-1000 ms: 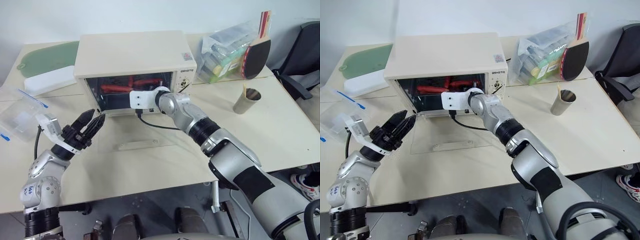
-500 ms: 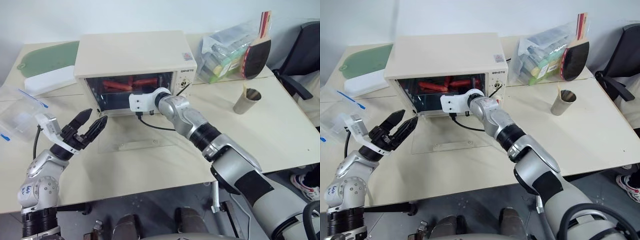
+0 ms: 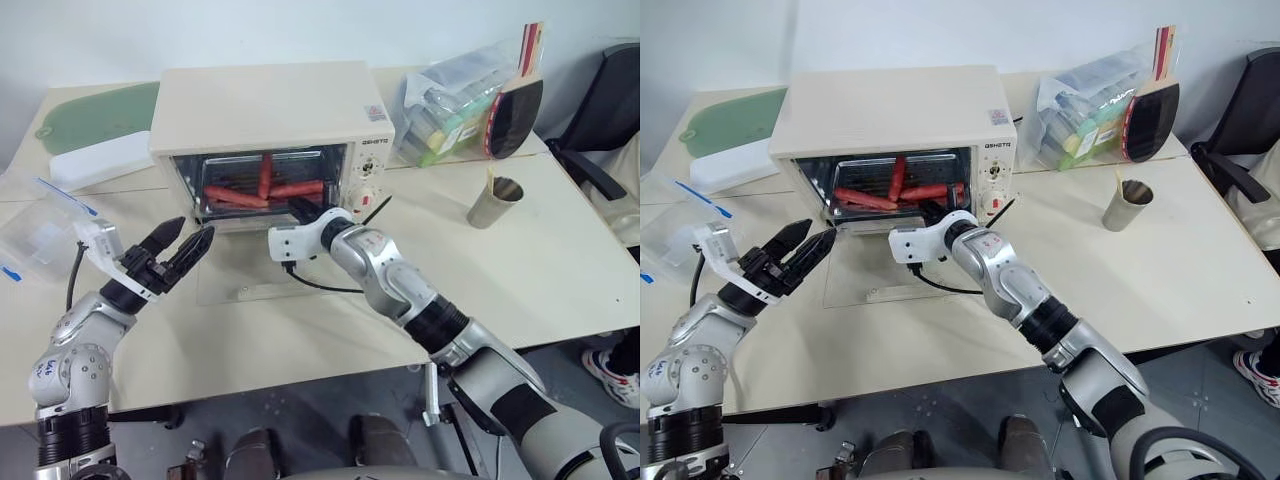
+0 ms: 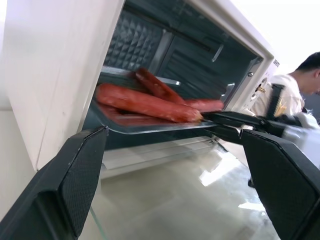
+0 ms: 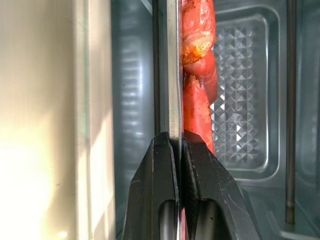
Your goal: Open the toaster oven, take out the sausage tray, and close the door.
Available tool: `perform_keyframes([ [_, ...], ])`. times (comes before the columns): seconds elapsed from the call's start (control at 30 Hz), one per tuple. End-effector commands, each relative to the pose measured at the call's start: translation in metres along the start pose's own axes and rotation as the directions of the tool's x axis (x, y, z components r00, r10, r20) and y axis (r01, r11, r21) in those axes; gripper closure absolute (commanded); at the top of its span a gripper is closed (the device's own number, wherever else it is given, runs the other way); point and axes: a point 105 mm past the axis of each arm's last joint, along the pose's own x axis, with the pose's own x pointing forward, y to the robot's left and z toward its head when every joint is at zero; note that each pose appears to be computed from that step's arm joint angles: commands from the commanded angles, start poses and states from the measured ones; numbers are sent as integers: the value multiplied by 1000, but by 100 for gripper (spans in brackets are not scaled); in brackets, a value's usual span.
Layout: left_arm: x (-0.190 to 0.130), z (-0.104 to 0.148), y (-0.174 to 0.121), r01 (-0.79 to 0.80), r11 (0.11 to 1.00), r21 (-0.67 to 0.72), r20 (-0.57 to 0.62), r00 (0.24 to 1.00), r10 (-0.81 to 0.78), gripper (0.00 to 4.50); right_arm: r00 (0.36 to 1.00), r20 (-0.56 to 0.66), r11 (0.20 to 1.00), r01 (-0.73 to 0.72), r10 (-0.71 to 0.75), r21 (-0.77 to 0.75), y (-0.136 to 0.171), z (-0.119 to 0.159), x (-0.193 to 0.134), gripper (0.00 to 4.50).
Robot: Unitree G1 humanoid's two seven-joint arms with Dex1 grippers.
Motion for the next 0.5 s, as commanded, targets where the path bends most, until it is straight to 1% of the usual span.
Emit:
perform_keyframes([
  [0.03,-4,16,5,-18,999,-28,31,999,18,1,998,53,998,36,-33,-56,-6,14,-16,449],
  [0.2,-11,28,12,-36,995,-98,20,999,38,1,997,72,997,28,-23,-74,4,21,-38,449],
  [0.37,-23,29,22,-60,980,-191,-56,997,51,1,997,70,997,39,-34,-69,5,22,-50,449],
  [0.43,-26,27,23,-59,972,-225,-104,994,36,1,997,73,997,40,-36,-63,6,21,-56,449],
  [0.5,-26,26,22,-57,967,-247,-124,992,27,1,996,77,997,40,-35,-61,7,21,-59,449],
])
